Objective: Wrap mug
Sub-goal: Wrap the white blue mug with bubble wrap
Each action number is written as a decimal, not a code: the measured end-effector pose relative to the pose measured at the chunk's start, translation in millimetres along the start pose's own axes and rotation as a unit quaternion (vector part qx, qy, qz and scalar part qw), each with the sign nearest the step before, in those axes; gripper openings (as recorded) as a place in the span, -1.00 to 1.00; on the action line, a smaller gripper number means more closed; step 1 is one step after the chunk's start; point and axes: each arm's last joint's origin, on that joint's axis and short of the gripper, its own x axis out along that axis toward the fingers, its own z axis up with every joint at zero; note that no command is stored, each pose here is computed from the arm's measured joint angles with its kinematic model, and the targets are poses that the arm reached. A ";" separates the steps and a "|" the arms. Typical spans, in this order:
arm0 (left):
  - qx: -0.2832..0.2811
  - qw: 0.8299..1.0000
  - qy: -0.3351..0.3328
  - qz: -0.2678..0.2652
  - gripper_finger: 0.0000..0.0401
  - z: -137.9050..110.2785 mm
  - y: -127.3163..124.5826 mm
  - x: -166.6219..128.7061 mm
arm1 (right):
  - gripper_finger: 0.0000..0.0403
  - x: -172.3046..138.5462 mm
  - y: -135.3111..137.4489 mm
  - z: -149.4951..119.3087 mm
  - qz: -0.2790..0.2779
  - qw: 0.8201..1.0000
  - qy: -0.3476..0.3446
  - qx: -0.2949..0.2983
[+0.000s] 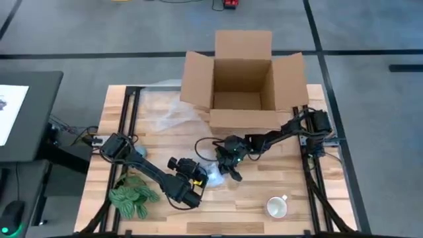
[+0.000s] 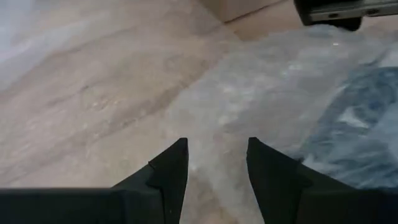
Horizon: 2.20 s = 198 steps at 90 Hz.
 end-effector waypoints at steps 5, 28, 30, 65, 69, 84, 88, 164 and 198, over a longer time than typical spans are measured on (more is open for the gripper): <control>0.001 1.000 0.004 -0.002 -0.30 -1.3 -0.2 -1.2 | -1.00 1.9 4.8 -0.4 -0.014 1.000 0.005 -0.001; 0.011 1.000 0.017 -0.008 -0.30 -6.6 -1.5 -2.4 | -1.00 -4.0 23.7 -1.0 -0.093 0.994 0.056 0.003; 0.012 1.000 0.017 -0.008 -0.30 -6.7 -1.5 -2.5 | -1.00 -5.5 25.4 -0.3 -0.099 0.993 0.059 0.003; 0.026 0.999 0.017 -0.010 -0.30 -6.6 -1.6 -3.0 | -1.00 -30.6 44.9 4.3 -0.157 0.980 0.122 -0.013; 0.026 0.999 0.017 -0.010 -0.30 -6.6 -1.7 -3.0 | -1.00 -28.5 42.0 0.8 -0.158 0.980 0.119 -0.015; 0.023 1.000 0.017 -0.012 -0.30 -6.3 -2.1 -3.2 | -1.00 -11.0 19.6 -17.1 -0.167 0.982 0.089 -0.016; 0.023 1.000 0.017 -0.012 -0.30 -6.2 -2.1 -3.3 | -1.00 -6.6 14.8 -17.7 -0.168 0.983 0.075 -0.019; 0.032 0.999 0.014 -0.020 -0.30 -4.8 -4.4 -2.8 | -1.00 -55.3 44.5 -11.2 -0.181 0.976 0.119 0.001; 0.031 0.999 0.014 -0.019 -0.30 -4.2 -4.4 -2.7 | -1.00 -71.7 86.2 -10.2 -0.074 0.995 -0.054 -0.038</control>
